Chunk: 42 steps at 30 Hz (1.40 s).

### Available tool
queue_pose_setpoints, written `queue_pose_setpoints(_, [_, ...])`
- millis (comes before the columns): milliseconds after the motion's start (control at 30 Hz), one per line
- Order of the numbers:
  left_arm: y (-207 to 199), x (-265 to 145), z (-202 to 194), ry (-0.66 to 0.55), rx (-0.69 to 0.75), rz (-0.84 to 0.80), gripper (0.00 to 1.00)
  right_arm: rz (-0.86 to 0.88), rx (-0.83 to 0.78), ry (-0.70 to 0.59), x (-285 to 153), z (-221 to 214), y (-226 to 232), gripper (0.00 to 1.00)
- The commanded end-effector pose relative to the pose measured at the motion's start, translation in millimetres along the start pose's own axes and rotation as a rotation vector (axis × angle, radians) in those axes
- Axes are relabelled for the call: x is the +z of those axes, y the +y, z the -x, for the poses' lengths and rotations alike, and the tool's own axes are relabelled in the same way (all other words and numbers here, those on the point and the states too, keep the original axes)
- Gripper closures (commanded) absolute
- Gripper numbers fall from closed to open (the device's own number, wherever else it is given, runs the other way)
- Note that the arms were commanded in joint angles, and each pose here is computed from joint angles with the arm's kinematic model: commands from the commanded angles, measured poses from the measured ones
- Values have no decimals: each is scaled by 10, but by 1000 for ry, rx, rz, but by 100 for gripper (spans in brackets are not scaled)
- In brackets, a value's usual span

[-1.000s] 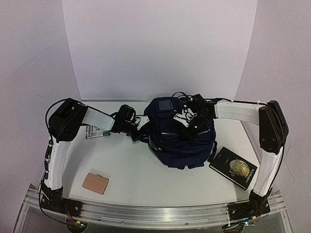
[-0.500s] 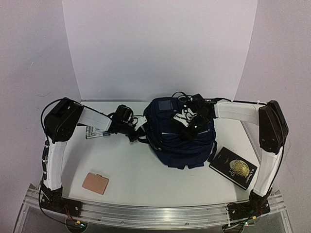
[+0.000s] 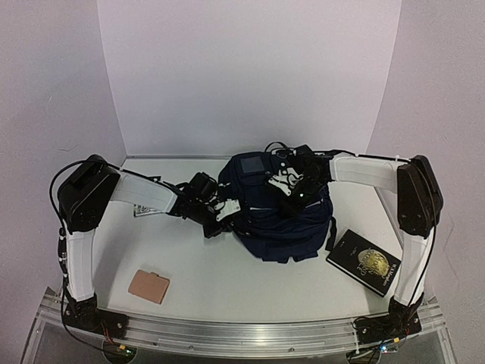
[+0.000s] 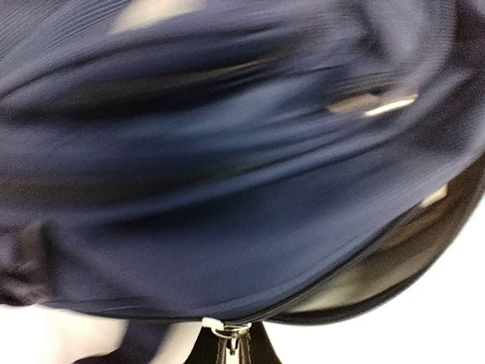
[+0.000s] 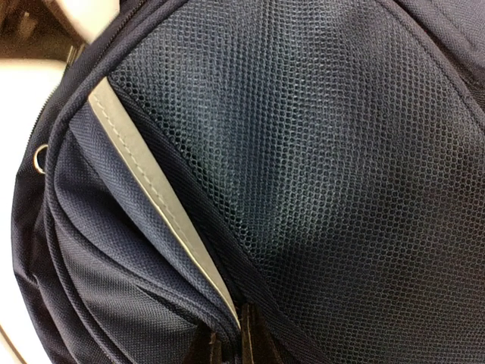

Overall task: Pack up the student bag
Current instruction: Zip the student bag at the center of the board.

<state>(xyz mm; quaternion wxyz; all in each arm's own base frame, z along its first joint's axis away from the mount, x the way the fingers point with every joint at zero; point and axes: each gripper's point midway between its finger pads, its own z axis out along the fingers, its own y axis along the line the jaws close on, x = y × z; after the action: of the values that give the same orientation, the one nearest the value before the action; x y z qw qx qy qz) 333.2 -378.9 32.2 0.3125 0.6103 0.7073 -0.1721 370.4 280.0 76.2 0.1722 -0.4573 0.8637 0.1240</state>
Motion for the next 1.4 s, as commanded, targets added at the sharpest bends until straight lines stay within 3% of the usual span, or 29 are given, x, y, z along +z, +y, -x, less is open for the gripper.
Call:
queue_pose_setpoints(0, [-632,-36,202,0,-16,-143,100,-122,150,127,293,-374,-370,100])
queue_pose_setpoints(100, [-896,-7,312,-10,-43,-192,100,-114,157,122,303,-355,-363,100])
queue_pose_setpoints(167, [-886,-20,410,-52,-140,-195,100,-95,164,111,305,-320,-337,100])
queue_pose_setpoints(267, [-519,-107,450,-113,-343,-139,100,-24,173,73,255,-228,-226,100])
queue_pose_setpoints(367, [96,-224,380,-161,-544,-58,100,104,172,21,114,-100,10,100])
queue_pose_setpoints(500, [581,-315,374,-188,-576,14,100,274,205,-68,-72,181,325,99])
queue_pose_setpoints(533, [684,-341,336,-195,-588,17,100,311,214,-78,-69,253,395,96])
queue_pose_setpoints(667, [1002,-463,180,-201,-600,32,100,340,177,-146,-164,609,383,55])
queue_pose_setpoints(800, [927,-526,141,-158,-491,11,100,248,45,-192,-444,593,283,31])
queue_pose_setpoints(967, [799,-538,81,-116,-411,1,100,241,-38,-186,-443,558,503,32])
queue_pose_setpoints(1167, [680,-436,-35,-74,-350,-7,100,245,15,-272,-198,1115,347,35])
queue_pose_setpoints(1367, [733,-443,-2,-84,-334,23,100,263,95,-215,369,1079,300,39])
